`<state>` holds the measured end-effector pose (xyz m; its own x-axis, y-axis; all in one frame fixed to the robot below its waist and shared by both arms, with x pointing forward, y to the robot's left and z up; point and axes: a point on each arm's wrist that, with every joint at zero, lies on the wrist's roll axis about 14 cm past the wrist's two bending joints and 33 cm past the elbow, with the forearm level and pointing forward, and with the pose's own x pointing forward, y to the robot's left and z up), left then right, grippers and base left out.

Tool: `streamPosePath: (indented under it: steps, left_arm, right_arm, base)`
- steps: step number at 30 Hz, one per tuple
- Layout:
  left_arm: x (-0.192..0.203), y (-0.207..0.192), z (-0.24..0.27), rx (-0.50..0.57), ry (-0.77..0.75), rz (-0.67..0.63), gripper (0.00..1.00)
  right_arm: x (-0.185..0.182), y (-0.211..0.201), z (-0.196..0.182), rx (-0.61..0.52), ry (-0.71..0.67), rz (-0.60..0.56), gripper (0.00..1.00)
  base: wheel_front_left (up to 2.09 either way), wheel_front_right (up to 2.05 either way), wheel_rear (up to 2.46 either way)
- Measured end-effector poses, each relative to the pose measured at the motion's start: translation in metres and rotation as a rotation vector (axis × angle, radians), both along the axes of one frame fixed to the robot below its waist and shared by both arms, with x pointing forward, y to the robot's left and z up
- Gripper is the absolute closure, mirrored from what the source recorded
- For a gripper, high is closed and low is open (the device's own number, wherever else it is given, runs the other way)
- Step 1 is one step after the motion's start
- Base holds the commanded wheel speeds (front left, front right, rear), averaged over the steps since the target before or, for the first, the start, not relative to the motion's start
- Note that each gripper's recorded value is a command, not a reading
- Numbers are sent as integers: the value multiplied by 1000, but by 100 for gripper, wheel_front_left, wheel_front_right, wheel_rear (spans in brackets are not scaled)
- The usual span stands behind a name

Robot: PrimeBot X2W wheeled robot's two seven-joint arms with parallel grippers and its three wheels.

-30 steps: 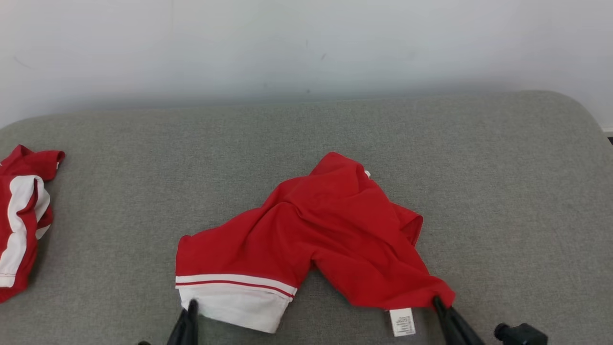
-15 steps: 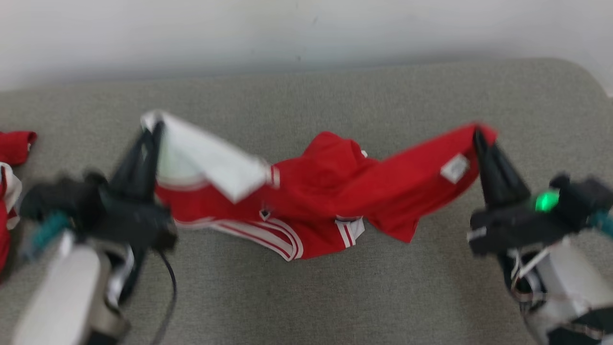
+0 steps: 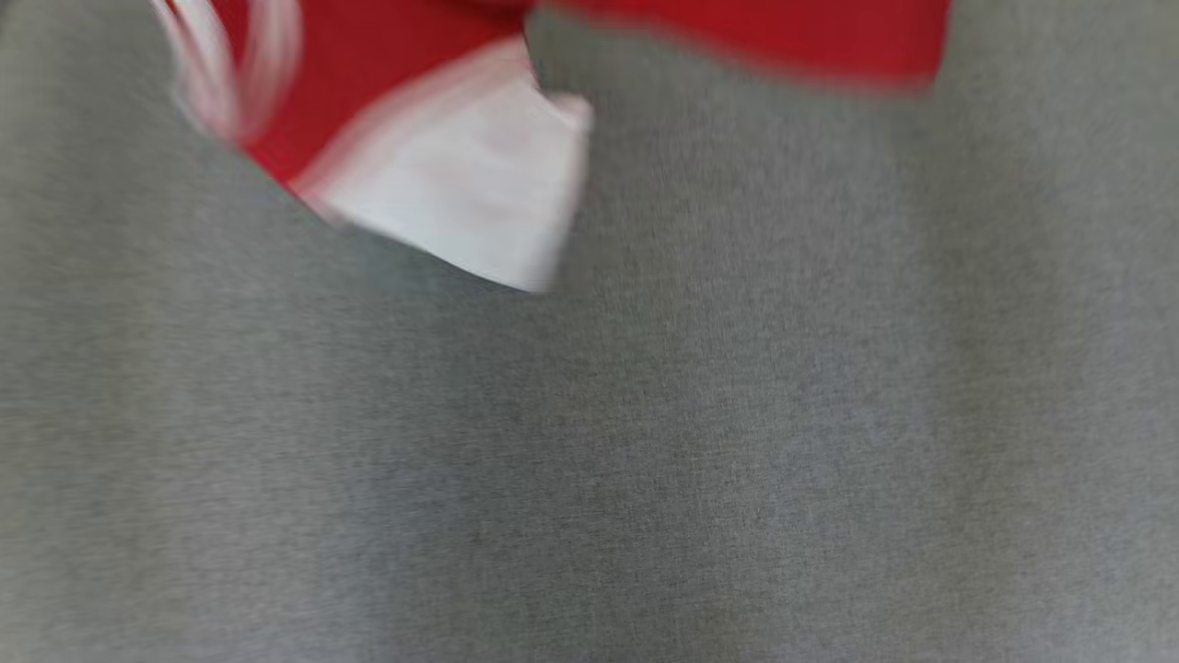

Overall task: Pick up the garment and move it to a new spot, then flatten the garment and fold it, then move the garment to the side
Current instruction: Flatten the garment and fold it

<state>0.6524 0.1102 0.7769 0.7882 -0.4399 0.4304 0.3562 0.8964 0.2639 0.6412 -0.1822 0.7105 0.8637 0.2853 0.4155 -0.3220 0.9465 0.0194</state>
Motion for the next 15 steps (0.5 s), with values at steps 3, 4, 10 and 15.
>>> streamPosePath:
  steps: [3, 4, 10, 15]
  left_arm:
    - [15, -6, 9, 11, -19, 1, 100]
    - [23, -6, 12, 4, -28, 4, 100]
    - [60, 0, 30, -58, -83, 36, 100]
    - [82, -2, 23, -119, -84, 28, 100]
  right_arm:
    - [17, -6, 11, 8, -13, -12, 100]
    - [24, -8, 16, 6, -20, -17, 100]
    - [59, -22, 25, -57, -37, -80, 100]
    - [75, -41, 31, -87, -44, -144, 100]
  base:
    - [0, 0, 0]
    - [0, 0, 0]
    - [0, 0, 0]
    - [0, 0, 0]
